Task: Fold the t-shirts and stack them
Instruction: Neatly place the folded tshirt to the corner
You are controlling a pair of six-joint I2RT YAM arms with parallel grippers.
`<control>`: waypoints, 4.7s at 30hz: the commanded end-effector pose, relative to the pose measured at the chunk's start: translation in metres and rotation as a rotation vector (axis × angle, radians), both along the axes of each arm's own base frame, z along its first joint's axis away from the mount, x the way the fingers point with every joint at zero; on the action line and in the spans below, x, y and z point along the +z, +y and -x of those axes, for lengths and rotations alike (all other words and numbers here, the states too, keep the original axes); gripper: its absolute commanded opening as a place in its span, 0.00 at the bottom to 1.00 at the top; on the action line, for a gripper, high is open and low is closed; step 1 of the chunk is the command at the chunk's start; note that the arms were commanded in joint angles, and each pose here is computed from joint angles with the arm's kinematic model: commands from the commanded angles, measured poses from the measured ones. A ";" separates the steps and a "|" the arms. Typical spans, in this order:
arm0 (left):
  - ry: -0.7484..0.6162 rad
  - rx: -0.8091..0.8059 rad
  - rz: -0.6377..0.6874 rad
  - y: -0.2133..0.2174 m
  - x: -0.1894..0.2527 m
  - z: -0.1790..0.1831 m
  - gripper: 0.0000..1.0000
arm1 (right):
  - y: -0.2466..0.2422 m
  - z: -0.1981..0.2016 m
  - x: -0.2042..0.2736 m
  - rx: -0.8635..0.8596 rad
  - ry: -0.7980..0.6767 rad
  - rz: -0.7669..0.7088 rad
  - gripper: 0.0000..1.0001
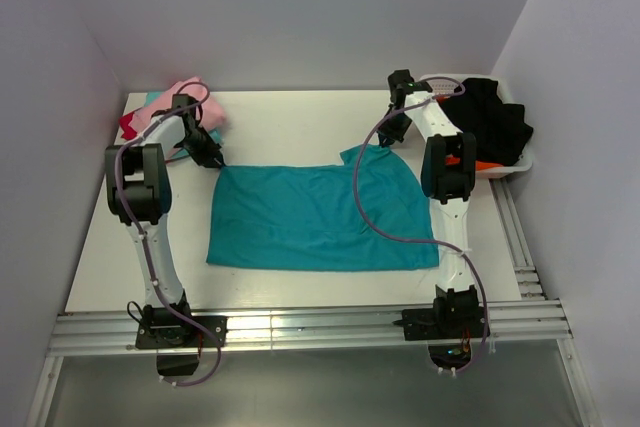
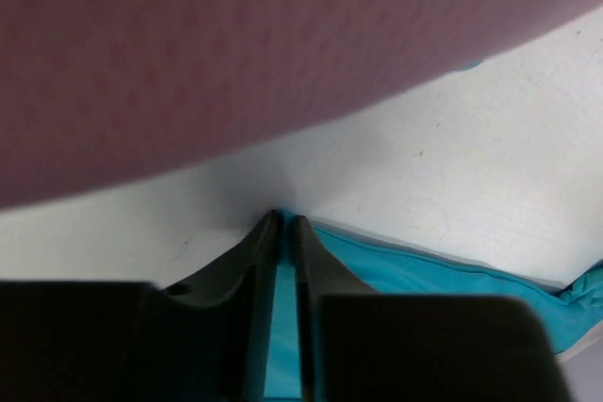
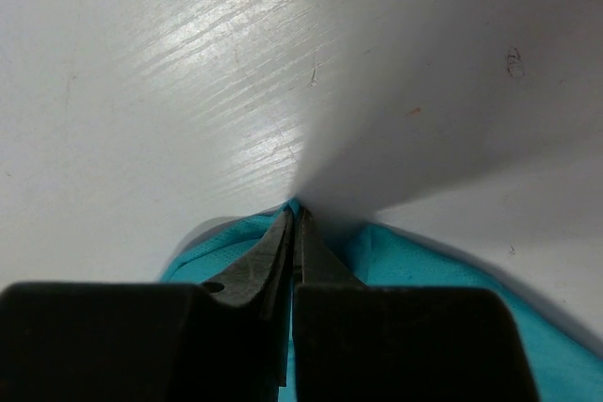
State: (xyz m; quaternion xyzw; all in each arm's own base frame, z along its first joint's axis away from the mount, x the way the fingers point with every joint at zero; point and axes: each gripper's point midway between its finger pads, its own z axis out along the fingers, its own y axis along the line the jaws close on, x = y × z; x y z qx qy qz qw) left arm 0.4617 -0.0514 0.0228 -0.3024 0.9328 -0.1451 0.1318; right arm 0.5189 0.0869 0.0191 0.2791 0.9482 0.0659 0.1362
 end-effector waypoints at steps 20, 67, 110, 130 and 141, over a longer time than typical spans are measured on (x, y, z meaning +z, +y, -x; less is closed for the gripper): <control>-0.097 -0.018 0.028 -0.008 0.041 -0.021 0.00 | -0.020 -0.011 0.111 -0.006 -0.209 -0.035 0.00; -0.204 0.020 -0.091 0.011 0.095 0.096 0.00 | -0.019 0.178 0.149 -0.001 -0.267 -0.113 0.00; -0.197 0.131 -0.136 0.011 0.094 0.147 0.61 | 0.042 0.238 0.080 0.023 -0.017 -0.103 1.00; -0.191 0.094 -0.154 0.012 0.090 0.156 0.55 | 0.084 0.249 0.051 0.087 0.062 -0.093 0.95; -0.184 0.070 -0.166 0.014 0.089 0.163 0.55 | 0.086 0.234 0.043 0.096 0.057 -0.044 0.79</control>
